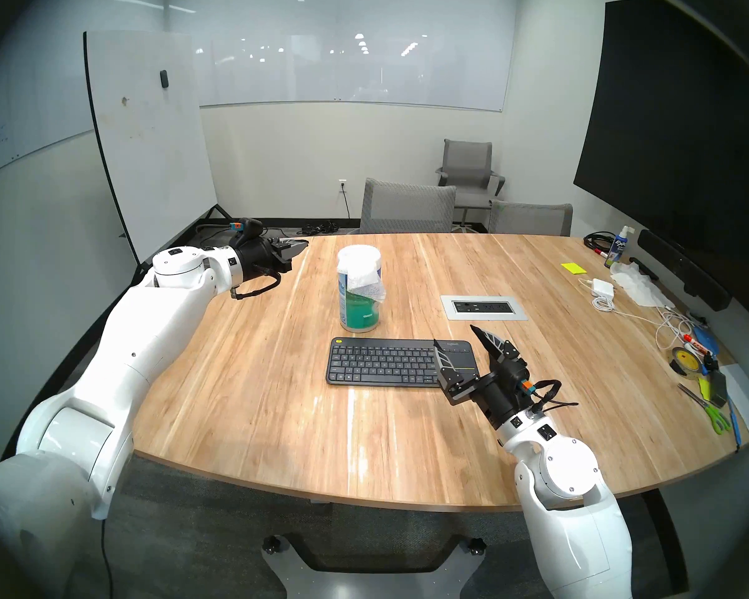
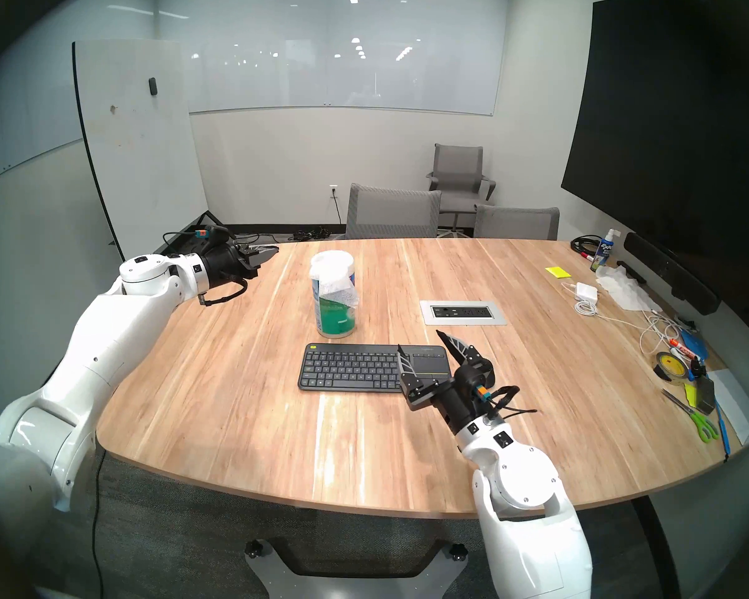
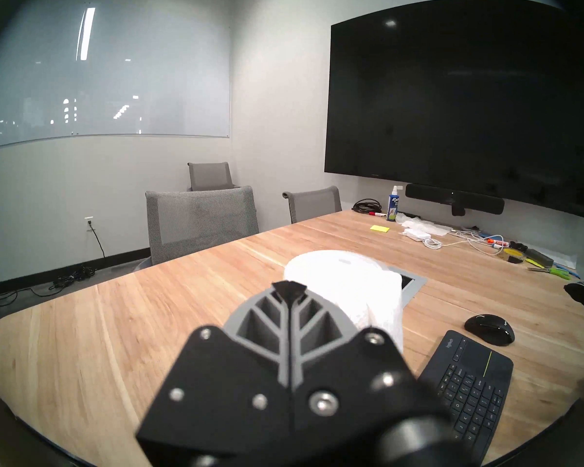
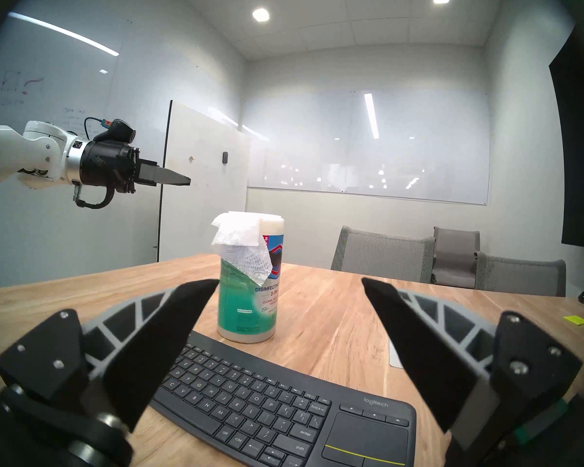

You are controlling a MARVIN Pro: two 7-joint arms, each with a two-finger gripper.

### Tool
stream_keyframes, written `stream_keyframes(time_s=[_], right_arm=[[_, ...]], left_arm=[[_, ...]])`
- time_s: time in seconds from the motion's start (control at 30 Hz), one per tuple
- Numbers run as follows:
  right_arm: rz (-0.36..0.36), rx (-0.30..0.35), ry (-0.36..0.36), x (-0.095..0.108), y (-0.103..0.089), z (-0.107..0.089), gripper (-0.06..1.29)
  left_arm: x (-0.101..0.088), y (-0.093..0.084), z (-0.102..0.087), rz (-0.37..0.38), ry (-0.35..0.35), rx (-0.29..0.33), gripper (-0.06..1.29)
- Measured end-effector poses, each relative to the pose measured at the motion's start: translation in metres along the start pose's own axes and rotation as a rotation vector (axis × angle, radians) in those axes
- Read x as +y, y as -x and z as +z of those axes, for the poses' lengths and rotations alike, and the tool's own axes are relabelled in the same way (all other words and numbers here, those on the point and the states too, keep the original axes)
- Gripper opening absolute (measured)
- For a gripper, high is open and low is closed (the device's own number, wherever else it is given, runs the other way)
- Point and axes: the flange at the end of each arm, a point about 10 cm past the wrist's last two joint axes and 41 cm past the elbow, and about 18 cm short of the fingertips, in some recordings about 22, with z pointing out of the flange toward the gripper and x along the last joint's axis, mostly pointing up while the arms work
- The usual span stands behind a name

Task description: Wipe the keyboards and mice with a disinfecting wipe, then set the wipe down

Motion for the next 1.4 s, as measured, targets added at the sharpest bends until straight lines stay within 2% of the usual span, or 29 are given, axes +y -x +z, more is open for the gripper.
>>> stream_keyframes(time_s=[0.23, 0.63, 1.03, 1.4], right_arm=[[-0.003, 0.001, -0.007, -0.005, -0.001, 0.003, 1.24], [0.003, 0.003, -0.010, -0.010, -0.001, 0.008, 1.24], [0.011, -0.009, -0.014, -0.015, 0.003, 0.011, 1.24], [0.015, -0.020, -0.015, -0.018, 0.007, 0.013, 1.24]], left_arm=[[-0.006, 0.000, 0.009, -0.011, -0.015, -0.034, -0.02], [-0.017, -0.009, 0.027, -0.019, -0.029, -0.050, -0.02], [-0.015, -0.011, 0.051, -0.021, 0.001, -0.058, -0.02], [-0.013, -0.013, 0.065, -0.035, 0.020, -0.041, -0.02]])
